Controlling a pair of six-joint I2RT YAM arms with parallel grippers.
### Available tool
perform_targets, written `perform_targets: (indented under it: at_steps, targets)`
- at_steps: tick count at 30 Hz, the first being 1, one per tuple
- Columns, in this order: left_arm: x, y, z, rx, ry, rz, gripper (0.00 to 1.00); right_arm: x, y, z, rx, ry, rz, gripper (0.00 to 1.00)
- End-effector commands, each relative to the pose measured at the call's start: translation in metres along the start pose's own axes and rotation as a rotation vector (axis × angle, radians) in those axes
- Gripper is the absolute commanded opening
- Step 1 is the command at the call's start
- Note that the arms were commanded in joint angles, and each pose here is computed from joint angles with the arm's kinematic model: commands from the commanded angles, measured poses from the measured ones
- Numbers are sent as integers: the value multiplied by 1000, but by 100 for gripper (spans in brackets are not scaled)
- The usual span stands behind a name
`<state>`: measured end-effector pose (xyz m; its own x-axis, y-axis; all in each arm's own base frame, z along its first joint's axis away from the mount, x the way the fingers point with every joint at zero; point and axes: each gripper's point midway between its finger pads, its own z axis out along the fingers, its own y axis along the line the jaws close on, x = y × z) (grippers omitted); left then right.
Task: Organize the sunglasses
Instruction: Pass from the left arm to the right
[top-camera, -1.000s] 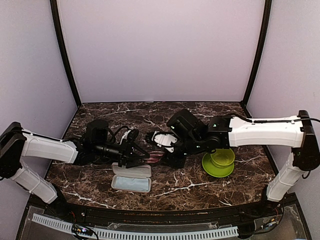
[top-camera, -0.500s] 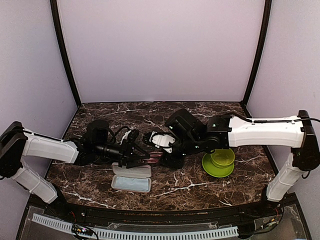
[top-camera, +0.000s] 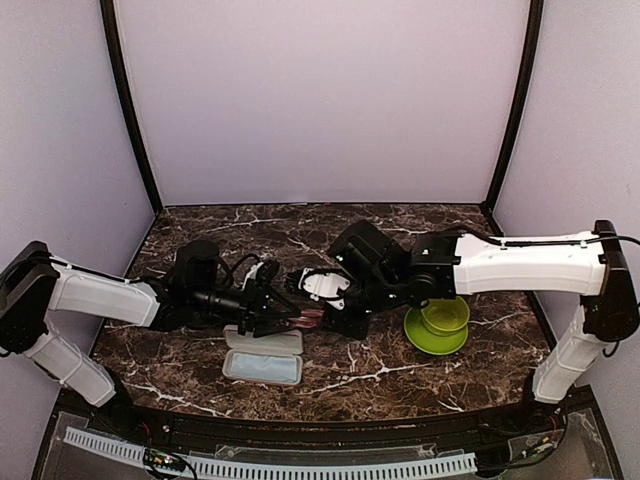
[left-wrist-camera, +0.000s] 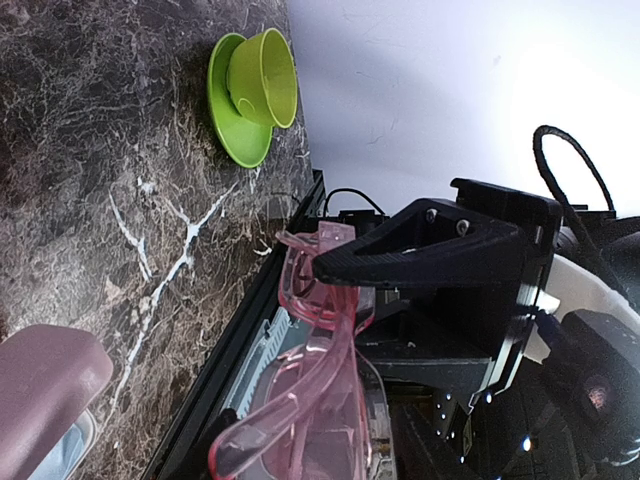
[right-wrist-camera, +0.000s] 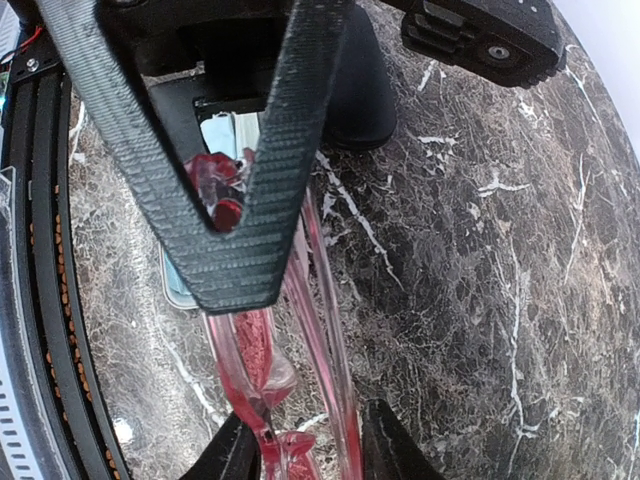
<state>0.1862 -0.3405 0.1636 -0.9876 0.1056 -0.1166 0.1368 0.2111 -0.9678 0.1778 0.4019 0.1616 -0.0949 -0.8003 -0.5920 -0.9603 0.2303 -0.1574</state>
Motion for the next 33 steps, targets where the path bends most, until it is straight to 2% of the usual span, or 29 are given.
perform_targets:
  at_steps: [1, 9, 21, 28, 33]
  targets:
    - [-1, -6, 0, 28, 3, 25, 18, -10, 1, -1, 2, -14, -9, 32]
    - [0, -2, 0, 20, 2, 13, 31, -8, 1, -2, 4, -16, -8, 28]
    - [4, 7, -4, -26, -13, 19, 68, -2, 1, -8, 1, -23, 20, 27]
    - [6, 11, -7, -40, -23, 24, 75, 4, -1, -6, -8, -18, 46, 27]
    - [8, 12, -11, -60, -35, 42, 77, -1, -5, -21, -12, -63, 70, 27]
